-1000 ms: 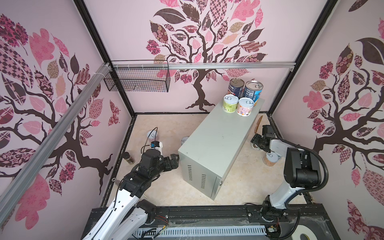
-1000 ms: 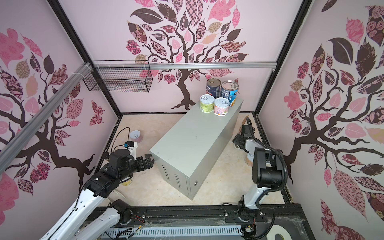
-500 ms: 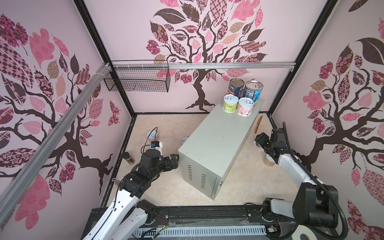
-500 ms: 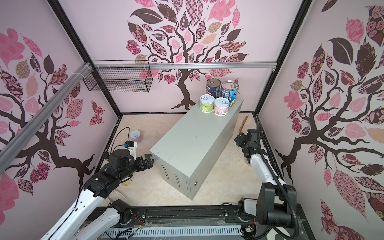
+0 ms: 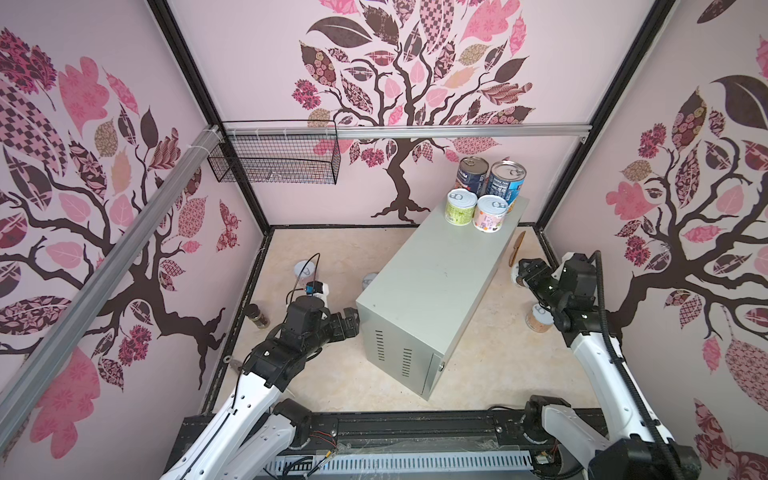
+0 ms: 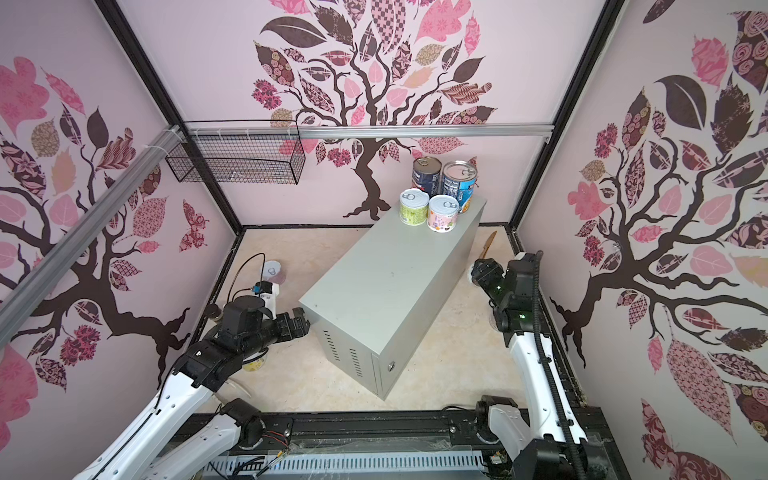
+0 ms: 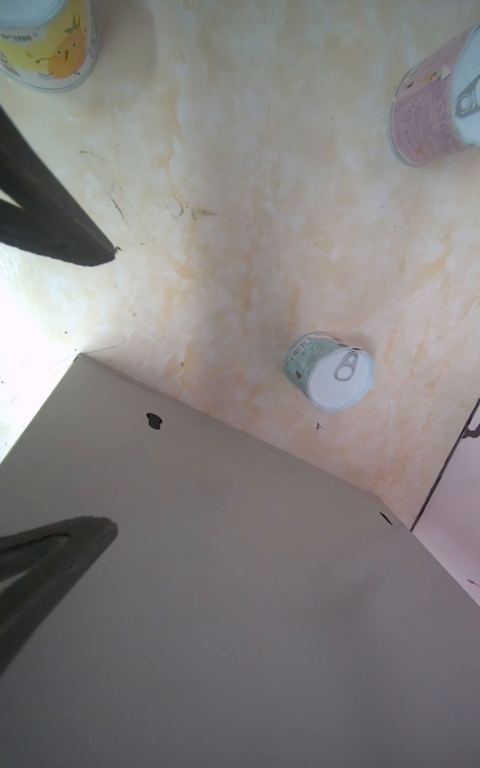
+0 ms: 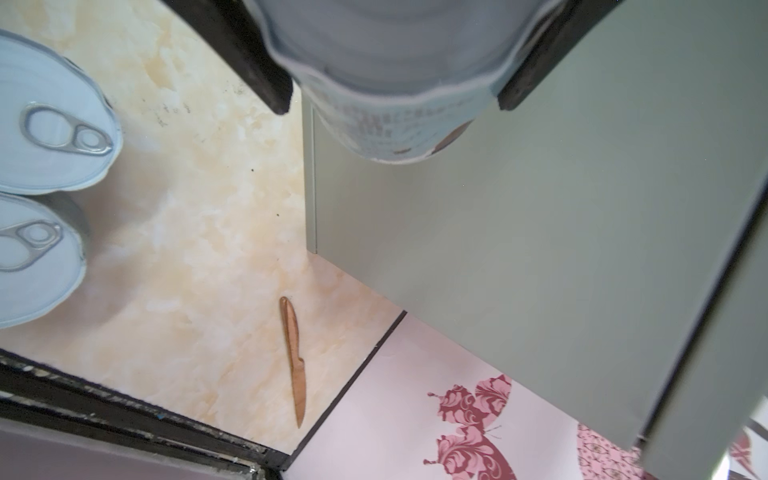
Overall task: Place and organize the canned foods onto the counter
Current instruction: 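Carry the white-lidded can with the right gripper up over the box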
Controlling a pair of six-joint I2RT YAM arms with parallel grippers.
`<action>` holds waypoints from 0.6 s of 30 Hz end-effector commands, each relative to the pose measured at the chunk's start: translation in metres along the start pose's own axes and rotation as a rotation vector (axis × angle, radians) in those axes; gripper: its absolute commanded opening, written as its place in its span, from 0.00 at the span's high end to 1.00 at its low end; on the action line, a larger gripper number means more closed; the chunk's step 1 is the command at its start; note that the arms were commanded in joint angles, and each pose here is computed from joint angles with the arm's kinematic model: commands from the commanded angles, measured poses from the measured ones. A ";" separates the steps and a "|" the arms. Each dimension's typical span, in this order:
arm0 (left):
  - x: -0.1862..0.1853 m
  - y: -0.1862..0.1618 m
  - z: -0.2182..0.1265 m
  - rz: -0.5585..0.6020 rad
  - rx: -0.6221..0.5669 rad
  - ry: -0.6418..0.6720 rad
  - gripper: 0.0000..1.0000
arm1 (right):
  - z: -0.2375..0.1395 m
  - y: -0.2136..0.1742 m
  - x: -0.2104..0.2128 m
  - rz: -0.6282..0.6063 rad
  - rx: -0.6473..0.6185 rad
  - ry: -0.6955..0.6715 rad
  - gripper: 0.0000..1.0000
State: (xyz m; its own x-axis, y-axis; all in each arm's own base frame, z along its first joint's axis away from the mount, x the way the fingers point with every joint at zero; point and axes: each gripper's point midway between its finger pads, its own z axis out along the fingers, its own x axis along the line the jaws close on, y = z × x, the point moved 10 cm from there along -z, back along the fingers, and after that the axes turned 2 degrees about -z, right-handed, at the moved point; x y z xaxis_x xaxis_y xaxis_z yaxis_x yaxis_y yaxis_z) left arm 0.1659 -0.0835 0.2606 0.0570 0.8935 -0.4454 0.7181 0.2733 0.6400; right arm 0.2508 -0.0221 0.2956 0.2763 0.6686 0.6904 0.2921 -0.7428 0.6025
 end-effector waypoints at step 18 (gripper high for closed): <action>-0.024 -0.003 -0.029 0.146 0.117 -0.037 0.02 | -0.079 0.044 0.106 -0.218 -0.100 0.244 0.36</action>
State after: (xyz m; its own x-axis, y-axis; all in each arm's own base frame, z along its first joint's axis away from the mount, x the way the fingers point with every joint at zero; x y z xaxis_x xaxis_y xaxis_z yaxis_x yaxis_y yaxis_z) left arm 0.1428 -0.0882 0.2694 0.1318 0.9328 -0.3353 0.7896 0.1057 0.6044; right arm 0.2277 0.0095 0.3886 0.0808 0.7491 0.6575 0.3002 -0.6473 0.7006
